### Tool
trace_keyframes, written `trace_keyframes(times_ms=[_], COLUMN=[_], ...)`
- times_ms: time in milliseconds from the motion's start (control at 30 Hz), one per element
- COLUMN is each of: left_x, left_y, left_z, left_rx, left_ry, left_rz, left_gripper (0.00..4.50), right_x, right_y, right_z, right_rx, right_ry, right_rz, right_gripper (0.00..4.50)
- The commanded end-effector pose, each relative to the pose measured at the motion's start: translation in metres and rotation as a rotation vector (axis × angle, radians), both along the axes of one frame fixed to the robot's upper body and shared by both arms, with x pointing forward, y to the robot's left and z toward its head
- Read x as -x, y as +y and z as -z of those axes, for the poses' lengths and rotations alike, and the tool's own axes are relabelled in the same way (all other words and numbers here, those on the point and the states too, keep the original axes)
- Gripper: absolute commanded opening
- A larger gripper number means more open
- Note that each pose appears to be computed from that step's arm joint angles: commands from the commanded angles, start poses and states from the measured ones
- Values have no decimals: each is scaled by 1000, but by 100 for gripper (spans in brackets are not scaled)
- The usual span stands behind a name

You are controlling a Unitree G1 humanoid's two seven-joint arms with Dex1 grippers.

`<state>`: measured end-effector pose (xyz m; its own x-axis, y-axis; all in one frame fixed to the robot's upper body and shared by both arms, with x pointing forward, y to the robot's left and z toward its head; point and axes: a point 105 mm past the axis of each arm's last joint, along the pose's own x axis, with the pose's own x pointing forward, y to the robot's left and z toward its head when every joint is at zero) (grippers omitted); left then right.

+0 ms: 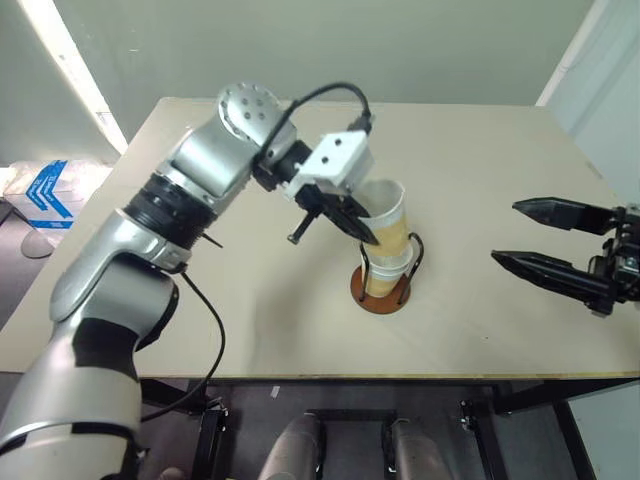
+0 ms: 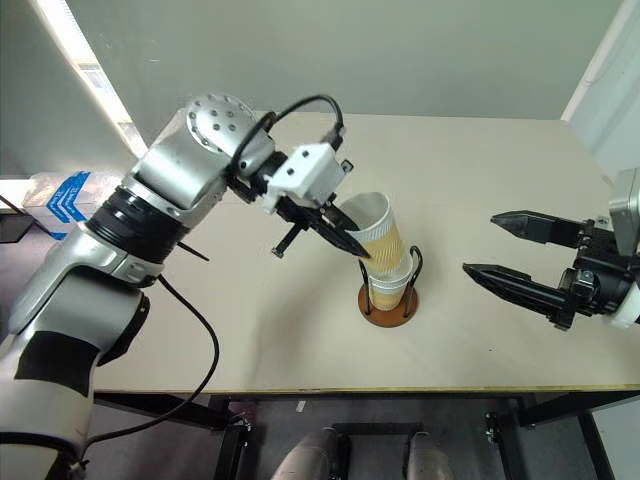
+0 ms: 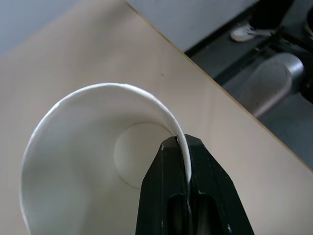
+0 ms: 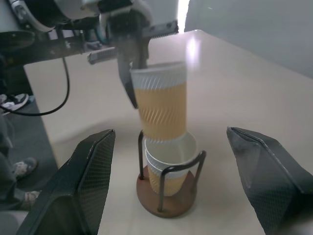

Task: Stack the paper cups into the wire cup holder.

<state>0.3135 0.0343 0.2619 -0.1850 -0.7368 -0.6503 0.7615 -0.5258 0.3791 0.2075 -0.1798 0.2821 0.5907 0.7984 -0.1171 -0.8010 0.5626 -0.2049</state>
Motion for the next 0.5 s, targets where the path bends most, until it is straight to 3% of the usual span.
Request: trace_keyframes(times_ms=[33, 467, 500], left_x=[2, -3, -2], left_y=[-5, -14, -13], left_z=[-5, 4, 6], left_rx=[-24, -54, -63], left_ry=[-44, -69, -71], left_rz=[60, 90, 92], left_gripper=[5, 5, 22], right_x=[7, 7, 6], right_y=[2, -3, -3], right_z=[-9, -8, -8], right_rx=[10, 8, 8], right_ry=[-60, -51, -50], right_rz=[13, 46, 46], right_gripper=[385, 385, 385])
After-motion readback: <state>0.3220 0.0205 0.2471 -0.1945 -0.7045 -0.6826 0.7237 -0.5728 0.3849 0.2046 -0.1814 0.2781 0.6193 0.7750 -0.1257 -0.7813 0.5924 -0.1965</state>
